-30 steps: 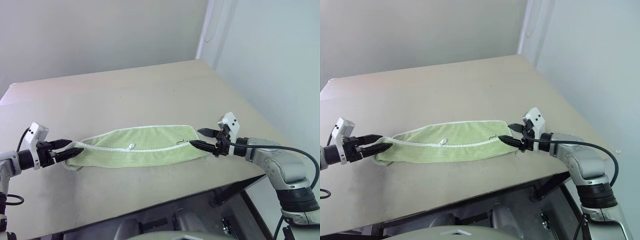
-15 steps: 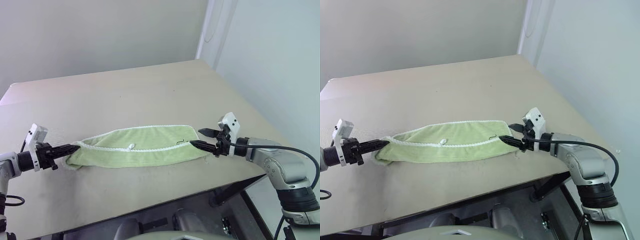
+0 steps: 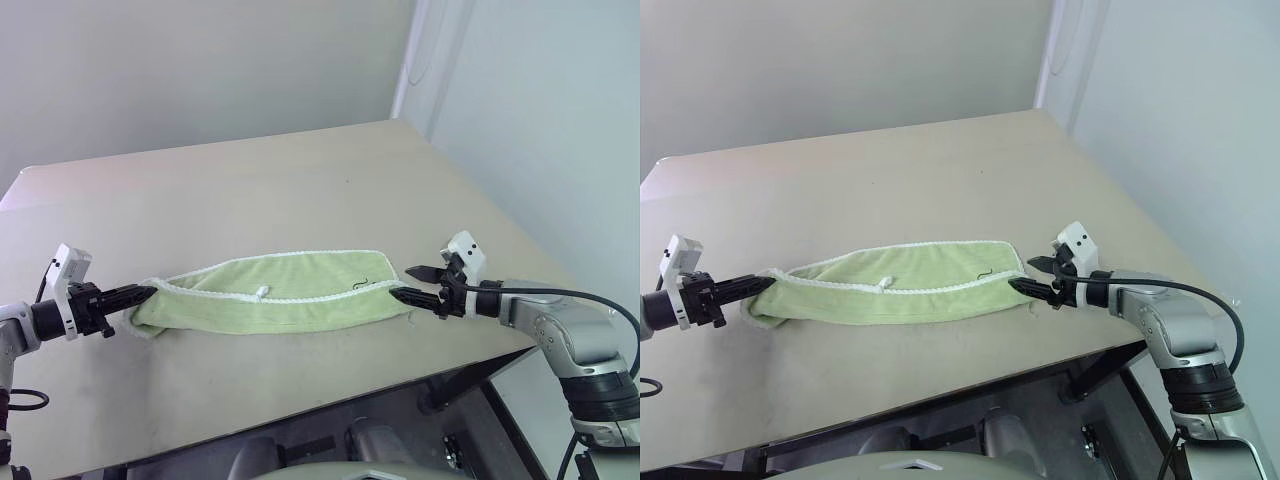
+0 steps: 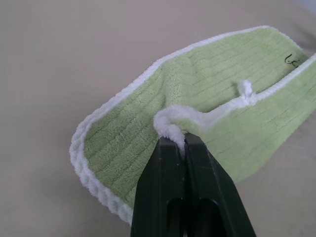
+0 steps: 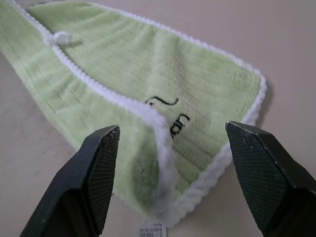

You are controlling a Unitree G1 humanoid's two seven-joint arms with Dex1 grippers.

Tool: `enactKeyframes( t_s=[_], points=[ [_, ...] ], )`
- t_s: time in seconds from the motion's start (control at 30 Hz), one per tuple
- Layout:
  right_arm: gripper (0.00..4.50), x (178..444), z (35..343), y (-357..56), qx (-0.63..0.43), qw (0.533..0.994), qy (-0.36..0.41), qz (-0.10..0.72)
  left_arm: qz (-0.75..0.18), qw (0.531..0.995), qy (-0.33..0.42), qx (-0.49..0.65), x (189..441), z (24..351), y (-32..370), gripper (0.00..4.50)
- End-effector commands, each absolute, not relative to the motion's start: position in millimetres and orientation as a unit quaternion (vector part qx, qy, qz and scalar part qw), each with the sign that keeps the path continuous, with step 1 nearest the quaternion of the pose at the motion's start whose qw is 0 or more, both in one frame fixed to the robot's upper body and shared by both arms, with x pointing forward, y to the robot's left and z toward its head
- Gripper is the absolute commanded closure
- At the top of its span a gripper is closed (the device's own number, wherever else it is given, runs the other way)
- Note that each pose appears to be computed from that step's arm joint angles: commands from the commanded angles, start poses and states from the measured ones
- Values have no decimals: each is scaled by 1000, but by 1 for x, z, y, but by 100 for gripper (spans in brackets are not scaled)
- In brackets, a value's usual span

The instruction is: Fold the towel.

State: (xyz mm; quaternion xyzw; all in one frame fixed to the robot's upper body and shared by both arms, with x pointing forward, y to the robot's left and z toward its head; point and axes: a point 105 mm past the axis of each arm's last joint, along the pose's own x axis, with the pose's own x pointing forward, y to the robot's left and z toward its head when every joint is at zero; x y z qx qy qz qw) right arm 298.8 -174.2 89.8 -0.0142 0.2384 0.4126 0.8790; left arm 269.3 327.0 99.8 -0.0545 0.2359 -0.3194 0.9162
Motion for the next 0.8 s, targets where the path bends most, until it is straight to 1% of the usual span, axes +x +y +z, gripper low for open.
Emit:
enactKeyframes(
  t_s=[0.03,0.1,0.2,0.43,0.47,0.57,0.63,0.7,0.8],
  points=[
    [87,300,100,-176,-21,880,229,416,-319,921,221,-38,273,106,326,449],
    [87,299,101,-173,-20,877,229,422,-318,921,221,-38,274,106,326,449],
    [155,297,102,-170,-26,874,228,429,-317,922,222,-36,274,106,326,450],
    [419,292,107,-165,-30,865,216,452,-300,931,205,-36,277,109,330,450],
    [445,292,108,-165,-30,866,214,451,-296,934,200,-36,279,110,330,450],
    [445,297,115,-168,-29,872,198,446,-276,945,168,-47,289,117,332,450],
    [445,305,125,-170,-26,882,174,436,-234,963,124,-57,304,126,338,450],
    [445,314,136,-171,-33,892,151,424,-185,978,68,-64,324,143,343,450],
    [445,335,158,-172,-38,912,105,394,-150,986,-5,-79,347,172,342,450]
  ],
)
